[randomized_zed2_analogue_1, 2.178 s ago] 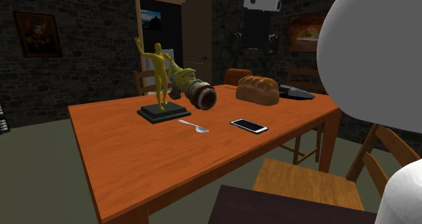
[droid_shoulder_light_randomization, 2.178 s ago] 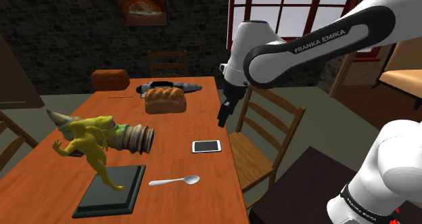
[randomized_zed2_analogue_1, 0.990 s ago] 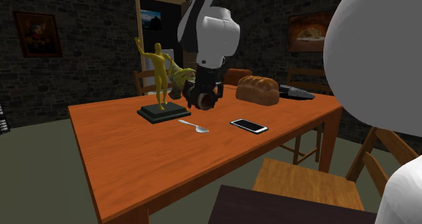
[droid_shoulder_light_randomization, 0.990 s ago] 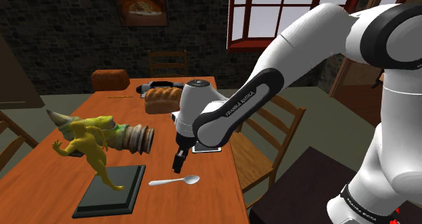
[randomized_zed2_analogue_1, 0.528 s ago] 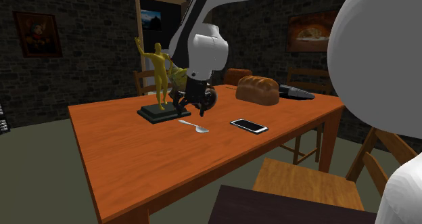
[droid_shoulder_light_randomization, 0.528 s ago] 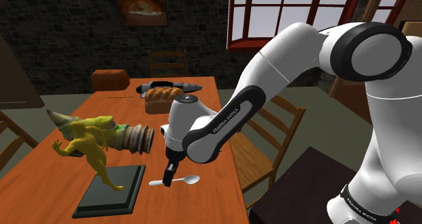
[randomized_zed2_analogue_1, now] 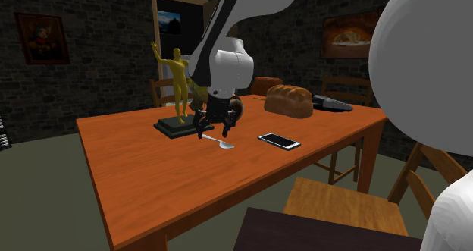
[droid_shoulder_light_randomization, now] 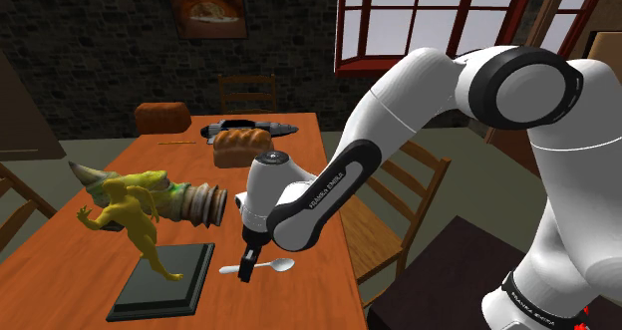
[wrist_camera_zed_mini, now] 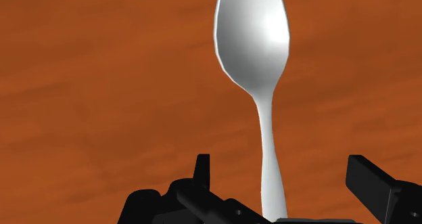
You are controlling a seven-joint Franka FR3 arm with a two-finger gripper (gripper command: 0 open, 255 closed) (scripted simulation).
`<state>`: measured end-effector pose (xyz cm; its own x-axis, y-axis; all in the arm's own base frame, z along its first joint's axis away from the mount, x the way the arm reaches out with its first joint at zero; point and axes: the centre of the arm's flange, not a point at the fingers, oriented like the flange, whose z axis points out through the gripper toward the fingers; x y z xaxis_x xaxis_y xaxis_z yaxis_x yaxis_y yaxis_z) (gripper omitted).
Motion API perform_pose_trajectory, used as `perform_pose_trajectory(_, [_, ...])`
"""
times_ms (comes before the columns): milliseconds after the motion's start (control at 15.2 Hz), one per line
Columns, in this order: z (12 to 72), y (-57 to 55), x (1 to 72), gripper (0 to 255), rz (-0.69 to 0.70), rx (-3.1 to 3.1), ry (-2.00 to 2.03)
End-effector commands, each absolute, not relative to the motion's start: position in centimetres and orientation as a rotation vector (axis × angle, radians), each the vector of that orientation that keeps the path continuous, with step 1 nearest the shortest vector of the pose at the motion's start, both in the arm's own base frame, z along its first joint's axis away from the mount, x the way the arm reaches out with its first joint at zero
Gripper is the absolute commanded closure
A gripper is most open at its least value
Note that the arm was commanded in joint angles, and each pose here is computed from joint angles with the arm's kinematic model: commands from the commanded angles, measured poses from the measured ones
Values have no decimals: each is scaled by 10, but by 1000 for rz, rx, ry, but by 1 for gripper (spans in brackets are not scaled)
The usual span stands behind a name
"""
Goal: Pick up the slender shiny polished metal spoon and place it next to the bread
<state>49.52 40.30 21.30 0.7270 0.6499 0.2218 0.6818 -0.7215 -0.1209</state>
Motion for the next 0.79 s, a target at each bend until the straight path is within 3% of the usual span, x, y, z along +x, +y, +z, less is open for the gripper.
perform_pose_trajectory(0, [212,403,495,0,-243,-2736,-1067])
perform_pose_trajectory(198, [213,403,495,0,-243,-2736,-1067])
perform_pose_trajectory(264, [213,403,495,255,-243,-2736,-1067])
perform_pose_trajectory(726, [213,403,495,255,-243,-2736,-1067])
